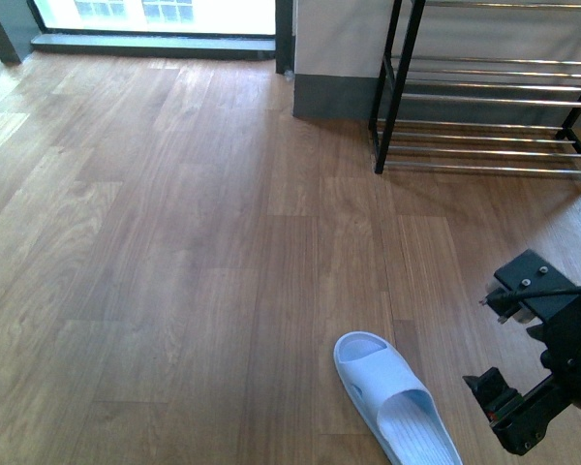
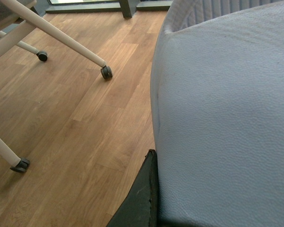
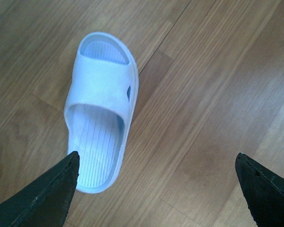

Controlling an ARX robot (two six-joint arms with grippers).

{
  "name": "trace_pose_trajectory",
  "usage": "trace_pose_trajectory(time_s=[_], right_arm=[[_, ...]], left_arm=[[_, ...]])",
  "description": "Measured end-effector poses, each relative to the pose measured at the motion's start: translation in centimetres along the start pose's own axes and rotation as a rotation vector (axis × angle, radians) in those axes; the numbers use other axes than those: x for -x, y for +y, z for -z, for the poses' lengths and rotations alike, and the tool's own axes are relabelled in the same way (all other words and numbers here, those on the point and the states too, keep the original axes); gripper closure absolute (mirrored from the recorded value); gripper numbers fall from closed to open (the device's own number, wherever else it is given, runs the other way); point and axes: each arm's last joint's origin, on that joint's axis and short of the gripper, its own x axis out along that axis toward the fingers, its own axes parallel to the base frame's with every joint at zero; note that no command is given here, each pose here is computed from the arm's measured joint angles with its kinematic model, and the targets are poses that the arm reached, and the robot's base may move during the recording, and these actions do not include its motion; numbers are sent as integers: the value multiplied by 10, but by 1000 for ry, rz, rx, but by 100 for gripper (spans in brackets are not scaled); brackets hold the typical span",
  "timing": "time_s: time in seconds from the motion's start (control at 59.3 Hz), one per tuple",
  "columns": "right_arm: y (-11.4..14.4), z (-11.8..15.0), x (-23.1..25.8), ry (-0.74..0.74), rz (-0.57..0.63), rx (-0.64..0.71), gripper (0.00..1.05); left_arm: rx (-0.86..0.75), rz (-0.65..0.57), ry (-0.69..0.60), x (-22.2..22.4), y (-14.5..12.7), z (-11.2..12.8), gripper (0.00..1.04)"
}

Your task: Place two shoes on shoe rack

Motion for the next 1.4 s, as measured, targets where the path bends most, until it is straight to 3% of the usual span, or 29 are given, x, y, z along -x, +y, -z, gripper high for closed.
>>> trace_pose_trajectory(time_s=[0.472, 0.843, 1.247, 1.399], right_arm=[[28, 18, -70, -8, -77, -37, 9], [11, 20, -111, -4, -54, -129, 9], [16, 47, -143, 91, -59, -163, 9], [14, 42, -154, 20, -48, -167, 9]], left_arm=[[0, 0, 0, 0, 0, 0, 103], [0, 0, 0, 0, 0, 0, 103], [0, 0, 0, 0, 0, 0, 103], [0, 0, 0, 0, 0, 0, 103]])
